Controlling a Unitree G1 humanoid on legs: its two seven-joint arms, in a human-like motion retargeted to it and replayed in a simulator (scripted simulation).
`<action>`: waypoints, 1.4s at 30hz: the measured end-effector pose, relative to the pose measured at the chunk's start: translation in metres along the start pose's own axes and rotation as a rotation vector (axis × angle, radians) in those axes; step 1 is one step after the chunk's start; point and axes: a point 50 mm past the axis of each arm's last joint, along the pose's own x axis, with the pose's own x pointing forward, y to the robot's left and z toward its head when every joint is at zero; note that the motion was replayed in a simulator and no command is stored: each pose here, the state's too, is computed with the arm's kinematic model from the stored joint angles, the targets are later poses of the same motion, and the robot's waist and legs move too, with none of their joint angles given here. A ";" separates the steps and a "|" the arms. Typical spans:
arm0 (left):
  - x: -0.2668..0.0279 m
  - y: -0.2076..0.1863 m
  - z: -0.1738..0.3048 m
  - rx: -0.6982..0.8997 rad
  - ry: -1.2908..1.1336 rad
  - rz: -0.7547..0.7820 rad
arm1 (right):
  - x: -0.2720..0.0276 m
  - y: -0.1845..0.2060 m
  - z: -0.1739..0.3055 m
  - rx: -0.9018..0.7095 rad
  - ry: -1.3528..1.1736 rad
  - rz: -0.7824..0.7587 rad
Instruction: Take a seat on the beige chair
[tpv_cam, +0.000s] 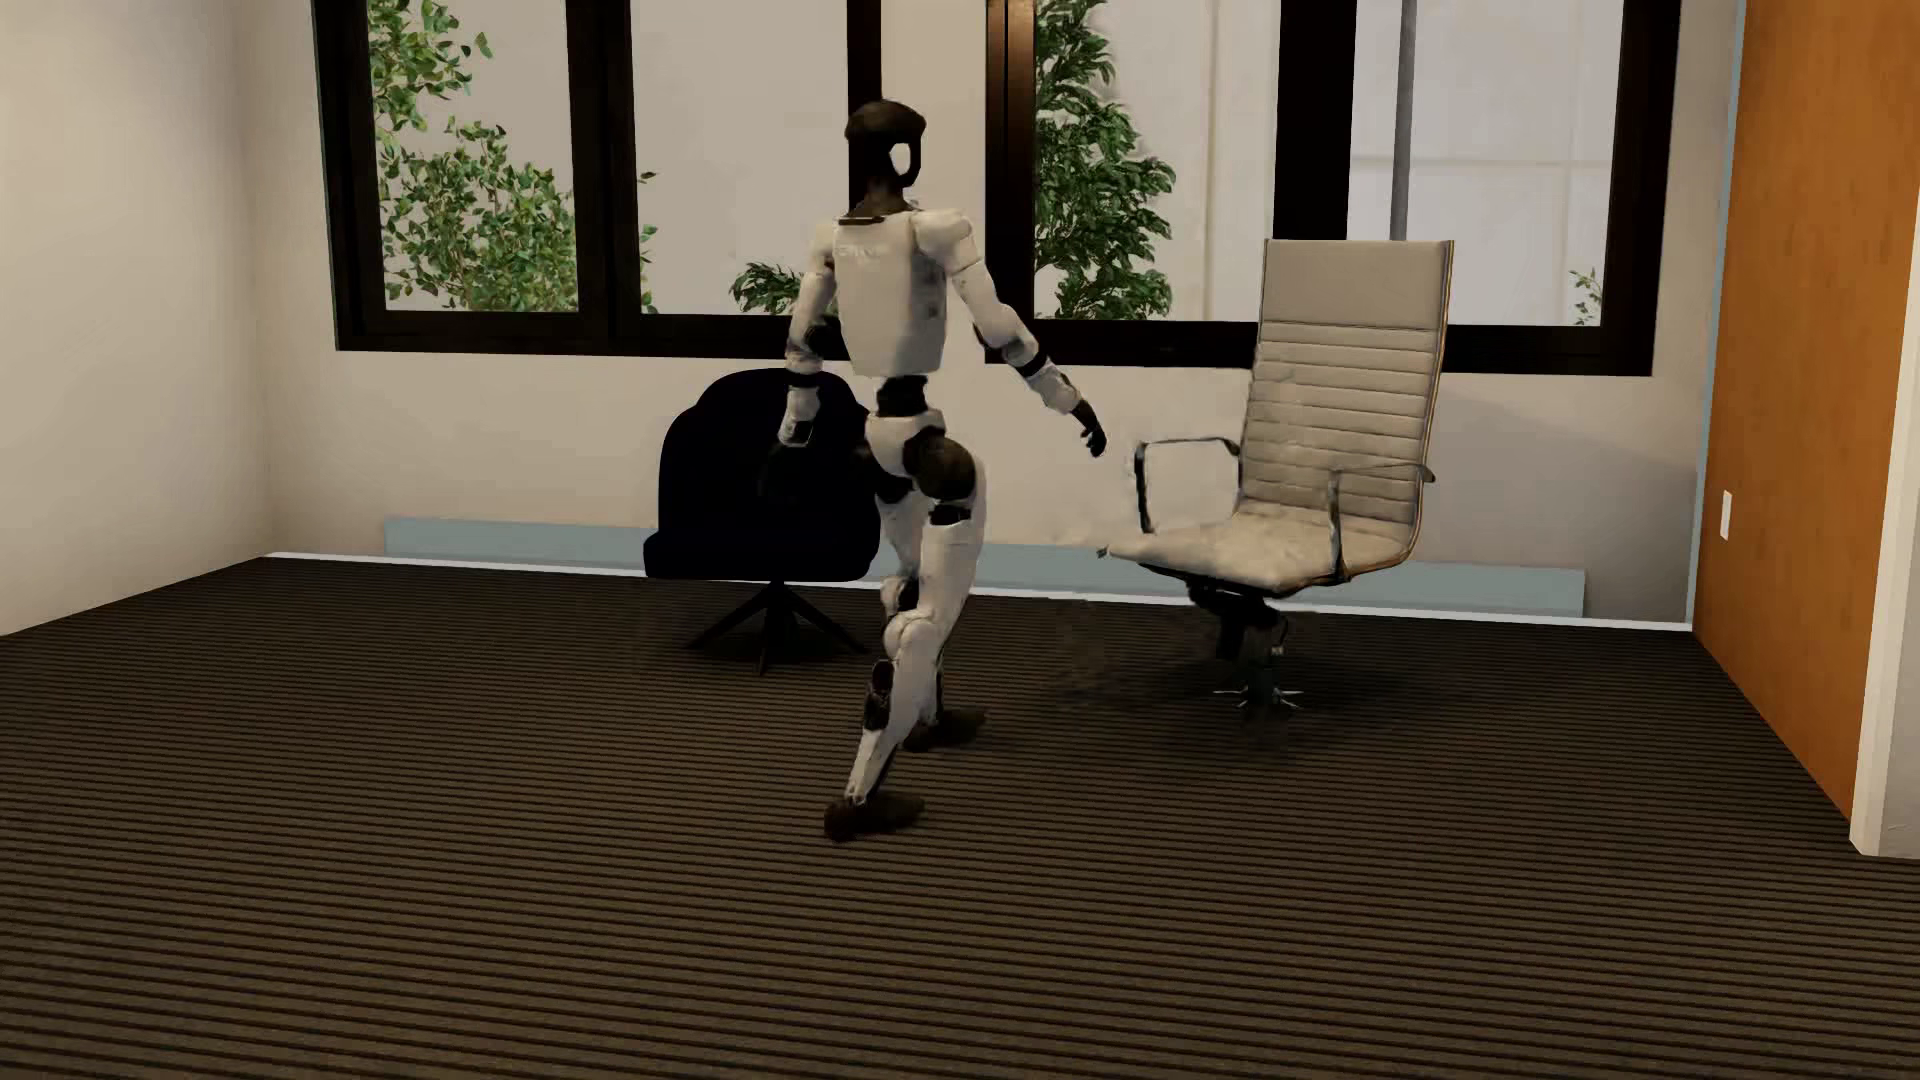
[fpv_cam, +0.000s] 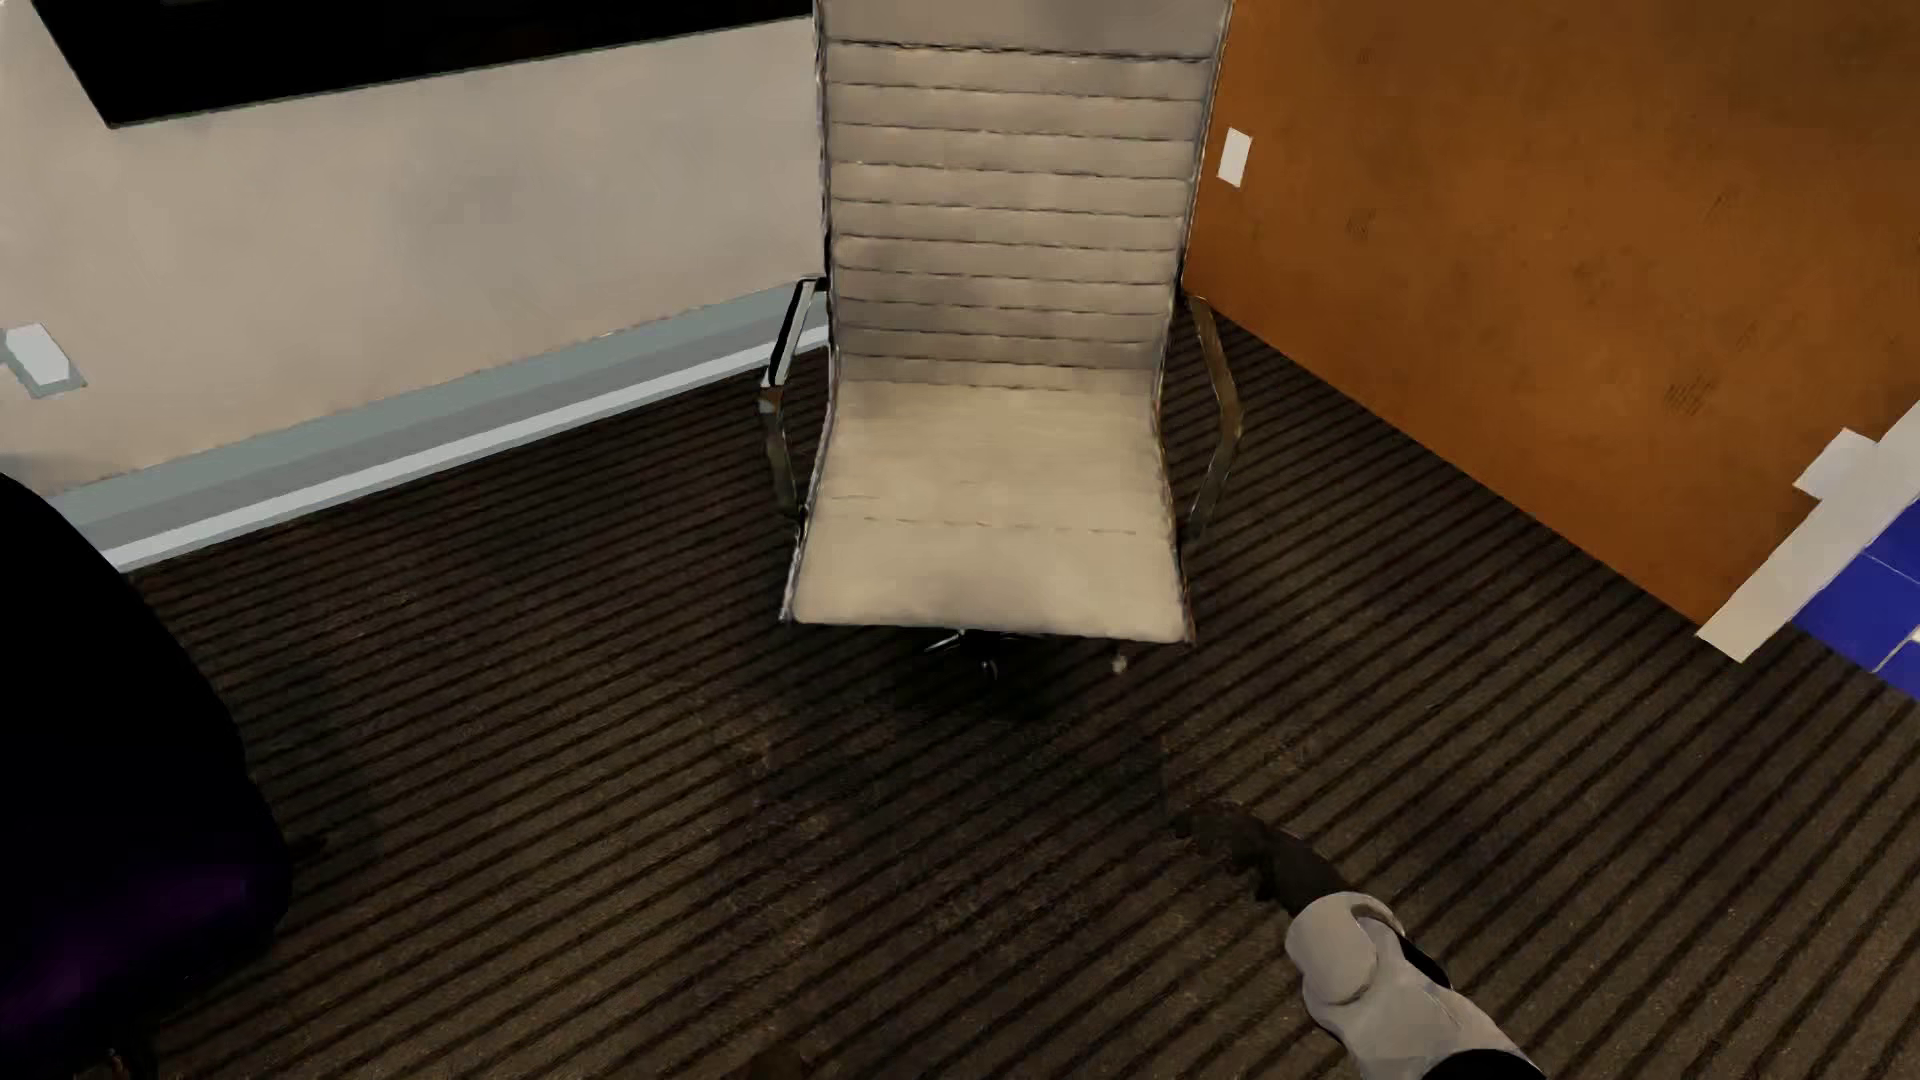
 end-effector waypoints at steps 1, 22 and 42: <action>-0.001 -0.001 -0.016 -0.017 0.044 0.005 | 0.001 -0.002 0.007 -0.010 -0.024 -0.027; -0.017 0.114 0.157 0.000 -0.550 0.285 | -0.098 0.052 -0.151 0.115 0.629 0.103; -0.052 0.096 0.207 0.019 -0.772 0.319 | 0.003 -0.007 0.004 -0.056 0.037 -0.094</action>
